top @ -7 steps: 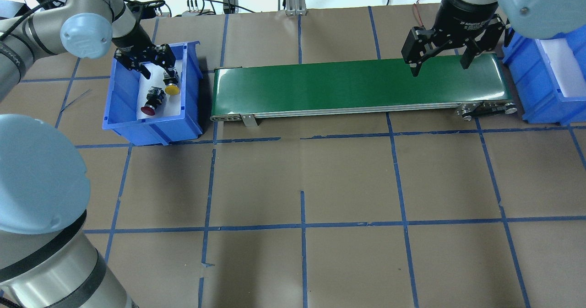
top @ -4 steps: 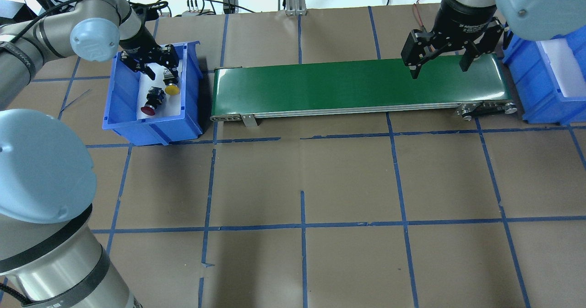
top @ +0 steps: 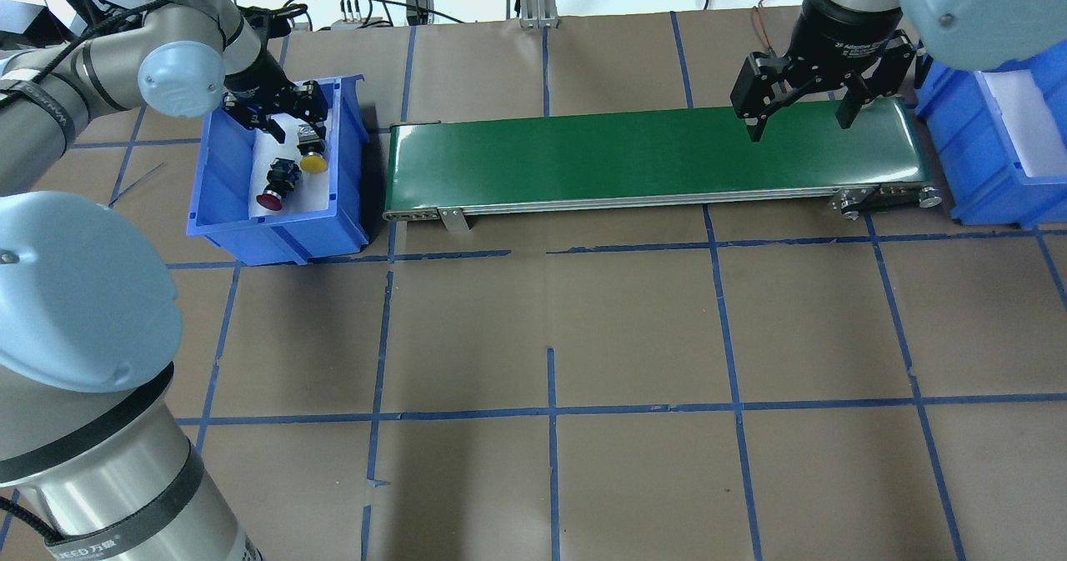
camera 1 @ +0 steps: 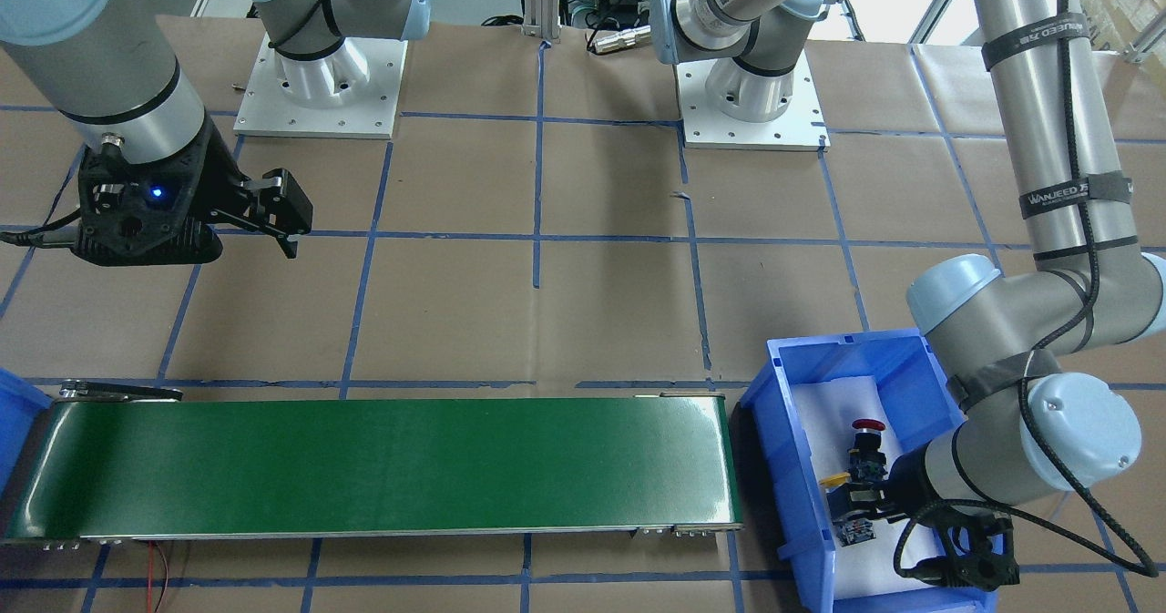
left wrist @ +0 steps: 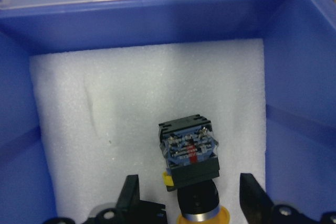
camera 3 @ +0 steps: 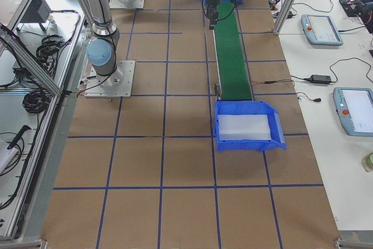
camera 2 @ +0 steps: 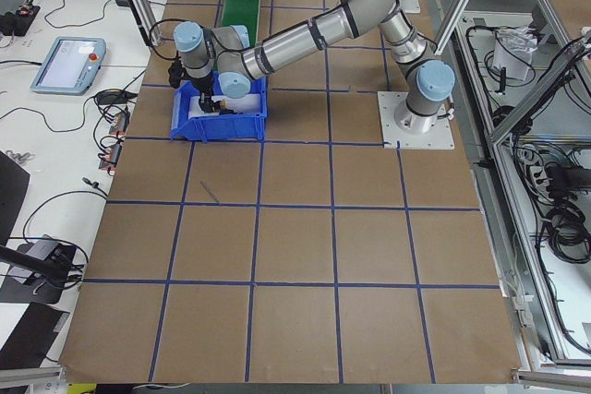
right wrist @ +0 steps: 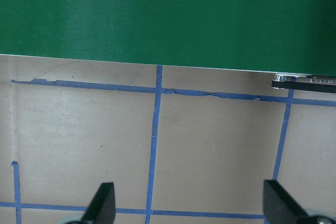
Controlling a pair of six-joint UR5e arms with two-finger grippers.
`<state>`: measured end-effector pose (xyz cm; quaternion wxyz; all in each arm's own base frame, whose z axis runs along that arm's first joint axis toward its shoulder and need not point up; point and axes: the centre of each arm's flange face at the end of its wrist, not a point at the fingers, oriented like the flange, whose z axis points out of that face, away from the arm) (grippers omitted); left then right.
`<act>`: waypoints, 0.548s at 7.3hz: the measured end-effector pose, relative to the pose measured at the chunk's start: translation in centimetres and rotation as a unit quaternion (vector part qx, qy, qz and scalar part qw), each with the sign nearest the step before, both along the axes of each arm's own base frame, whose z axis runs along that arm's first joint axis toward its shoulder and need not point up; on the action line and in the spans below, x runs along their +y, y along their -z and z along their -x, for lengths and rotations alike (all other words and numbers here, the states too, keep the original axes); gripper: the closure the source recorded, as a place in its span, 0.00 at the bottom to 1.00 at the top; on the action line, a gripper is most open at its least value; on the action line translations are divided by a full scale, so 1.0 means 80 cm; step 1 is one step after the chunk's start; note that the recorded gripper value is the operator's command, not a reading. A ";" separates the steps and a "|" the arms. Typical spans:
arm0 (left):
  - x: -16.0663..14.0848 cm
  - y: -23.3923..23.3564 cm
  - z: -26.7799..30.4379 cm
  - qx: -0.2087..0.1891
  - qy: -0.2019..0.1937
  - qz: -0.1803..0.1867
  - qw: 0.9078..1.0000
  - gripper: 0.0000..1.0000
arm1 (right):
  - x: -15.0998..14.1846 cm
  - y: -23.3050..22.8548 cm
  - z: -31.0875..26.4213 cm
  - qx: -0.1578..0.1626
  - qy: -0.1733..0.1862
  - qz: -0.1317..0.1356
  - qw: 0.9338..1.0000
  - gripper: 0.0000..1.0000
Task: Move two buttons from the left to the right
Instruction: 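Lower the left gripper into the bin and grasp the yellow button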
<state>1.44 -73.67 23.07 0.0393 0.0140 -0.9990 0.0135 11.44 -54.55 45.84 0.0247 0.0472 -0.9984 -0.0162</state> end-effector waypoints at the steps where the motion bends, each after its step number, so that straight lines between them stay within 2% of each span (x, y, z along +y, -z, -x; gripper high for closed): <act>1: -0.002 0.007 0.000 0.000 0.000 0.002 1.000 0.29 | -0.001 -0.001 0.000 0.000 0.000 0.001 1.000 0.00; 2: -0.003 0.011 -0.001 0.000 0.000 0.002 1.000 0.37 | -0.001 -0.002 0.001 0.000 0.001 0.002 1.000 0.00; 4: -0.002 0.015 -0.001 0.001 0.001 0.000 1.000 0.68 | -0.001 0.002 0.005 0.002 0.001 -0.001 1.000 0.00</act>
